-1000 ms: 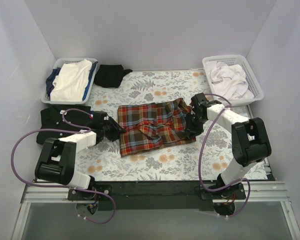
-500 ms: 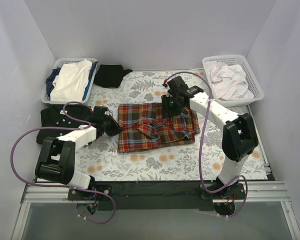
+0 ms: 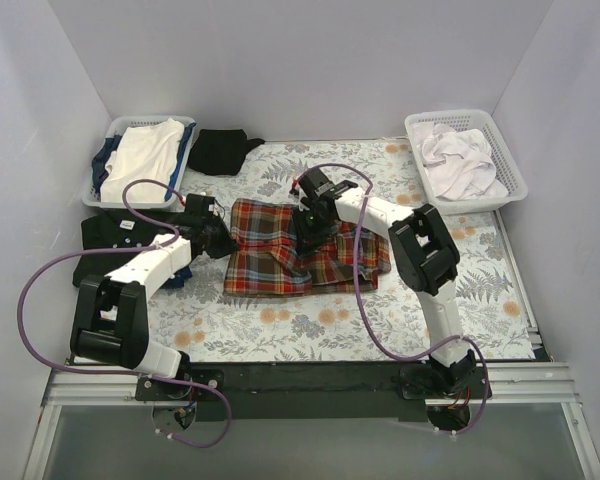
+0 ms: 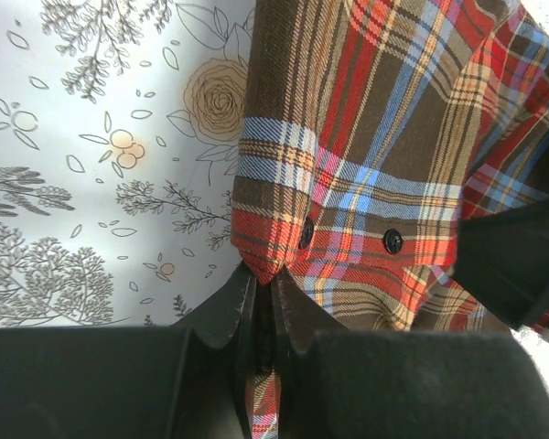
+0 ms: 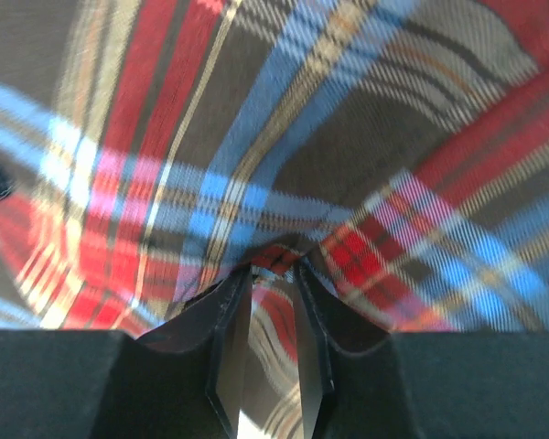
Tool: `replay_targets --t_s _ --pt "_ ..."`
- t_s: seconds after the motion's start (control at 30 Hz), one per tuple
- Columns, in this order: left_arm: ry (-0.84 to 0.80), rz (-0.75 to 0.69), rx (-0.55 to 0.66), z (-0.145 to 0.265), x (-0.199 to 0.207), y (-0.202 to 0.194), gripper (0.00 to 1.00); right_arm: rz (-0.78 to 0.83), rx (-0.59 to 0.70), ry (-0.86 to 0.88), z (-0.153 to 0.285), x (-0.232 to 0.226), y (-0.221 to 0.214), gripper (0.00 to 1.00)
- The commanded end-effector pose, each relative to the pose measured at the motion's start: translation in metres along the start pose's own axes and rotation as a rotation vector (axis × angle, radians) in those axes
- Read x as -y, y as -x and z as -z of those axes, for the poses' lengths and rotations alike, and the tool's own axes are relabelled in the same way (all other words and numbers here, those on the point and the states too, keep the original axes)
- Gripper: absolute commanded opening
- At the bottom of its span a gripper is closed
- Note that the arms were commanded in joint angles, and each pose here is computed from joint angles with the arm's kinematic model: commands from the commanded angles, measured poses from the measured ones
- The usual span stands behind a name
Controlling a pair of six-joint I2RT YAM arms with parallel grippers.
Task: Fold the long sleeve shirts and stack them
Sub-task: Fold the shirt
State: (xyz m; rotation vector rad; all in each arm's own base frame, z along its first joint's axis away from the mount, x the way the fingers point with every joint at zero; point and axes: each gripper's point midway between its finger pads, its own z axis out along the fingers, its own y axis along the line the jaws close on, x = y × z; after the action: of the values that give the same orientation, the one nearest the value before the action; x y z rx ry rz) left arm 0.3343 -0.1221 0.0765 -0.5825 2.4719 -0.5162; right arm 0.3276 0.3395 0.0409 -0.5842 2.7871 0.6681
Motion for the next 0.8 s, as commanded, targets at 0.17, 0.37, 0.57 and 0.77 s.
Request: replay_targets --t_s 0.17,0.37,0.57,0.77 --pt "0.124 -0.109 0.094 0.026 0.0 0.046 0.0 0.001 0.111 -0.069 0.023 0.001 0.021 0.31" --pt "0.176 -0.163 0.128 0.033 -0.001 0.063 0.0 -0.06 0.254 -0.185 0.087 0.033 0.031 0.44" --pt "0.173 -0.214 0.148 0.037 0.006 0.075 0.0 -0.169 0.247 -0.286 0.107 0.092 0.004 0.47" --pt "0.176 -0.254 0.172 0.043 0.013 0.087 0.0 -0.221 0.174 -0.385 0.1 0.127 -0.028 0.46"
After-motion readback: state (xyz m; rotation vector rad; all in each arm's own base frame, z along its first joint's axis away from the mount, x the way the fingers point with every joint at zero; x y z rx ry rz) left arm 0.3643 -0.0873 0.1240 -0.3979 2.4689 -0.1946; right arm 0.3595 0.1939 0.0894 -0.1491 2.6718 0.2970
